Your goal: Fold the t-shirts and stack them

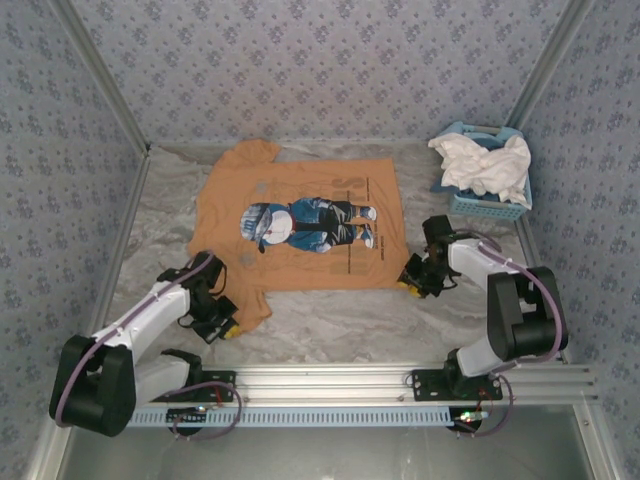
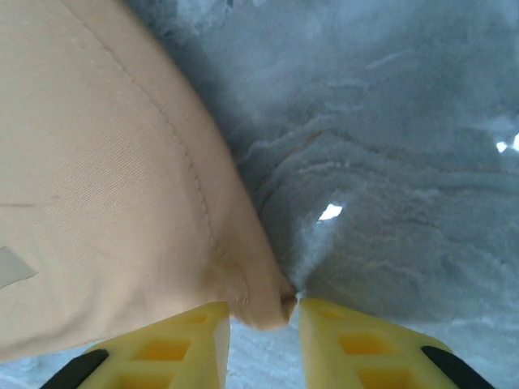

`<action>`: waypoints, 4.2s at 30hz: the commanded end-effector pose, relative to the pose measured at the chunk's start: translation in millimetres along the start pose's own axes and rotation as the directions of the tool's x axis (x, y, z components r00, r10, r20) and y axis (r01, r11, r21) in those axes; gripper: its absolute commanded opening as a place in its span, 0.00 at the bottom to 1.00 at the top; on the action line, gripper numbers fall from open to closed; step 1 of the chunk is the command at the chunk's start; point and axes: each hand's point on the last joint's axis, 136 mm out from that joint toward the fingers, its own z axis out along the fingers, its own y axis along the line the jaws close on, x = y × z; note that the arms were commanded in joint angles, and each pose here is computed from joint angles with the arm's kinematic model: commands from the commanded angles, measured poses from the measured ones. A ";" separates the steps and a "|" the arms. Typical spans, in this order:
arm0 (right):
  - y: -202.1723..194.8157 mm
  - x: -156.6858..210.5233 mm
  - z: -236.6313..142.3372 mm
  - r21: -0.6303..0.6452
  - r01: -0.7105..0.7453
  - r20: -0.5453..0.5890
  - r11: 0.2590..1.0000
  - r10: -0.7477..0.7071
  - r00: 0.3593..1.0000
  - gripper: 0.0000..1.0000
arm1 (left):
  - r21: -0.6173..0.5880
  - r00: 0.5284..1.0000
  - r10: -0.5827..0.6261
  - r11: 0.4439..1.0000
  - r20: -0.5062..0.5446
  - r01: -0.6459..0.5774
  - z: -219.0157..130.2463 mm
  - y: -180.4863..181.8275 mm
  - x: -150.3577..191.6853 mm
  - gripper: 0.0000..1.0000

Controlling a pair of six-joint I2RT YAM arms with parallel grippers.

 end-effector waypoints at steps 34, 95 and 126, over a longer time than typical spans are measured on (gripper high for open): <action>-5.0 33.3 -54.9 0.077 0.014 -0.067 0.997 -0.009 0.998 0.00 | 0.208 0.980 0.146 0.963 0.136 -0.172 -82.2 -114.0 -9.8 0.00; 59.6 -138.7 -43.2 0.062 -0.023 0.118 0.998 0.015 0.993 0.46 | 0.006 0.897 0.272 0.956 0.349 -0.293 -117.2 -209.3 -227.1 0.51; 0.8 -55.5 -2.0 0.149 0.002 -0.001 0.989 -0.002 1.000 0.44 | -0.239 0.957 0.239 0.951 0.166 -0.197 -41.5 -62.6 -212.9 0.24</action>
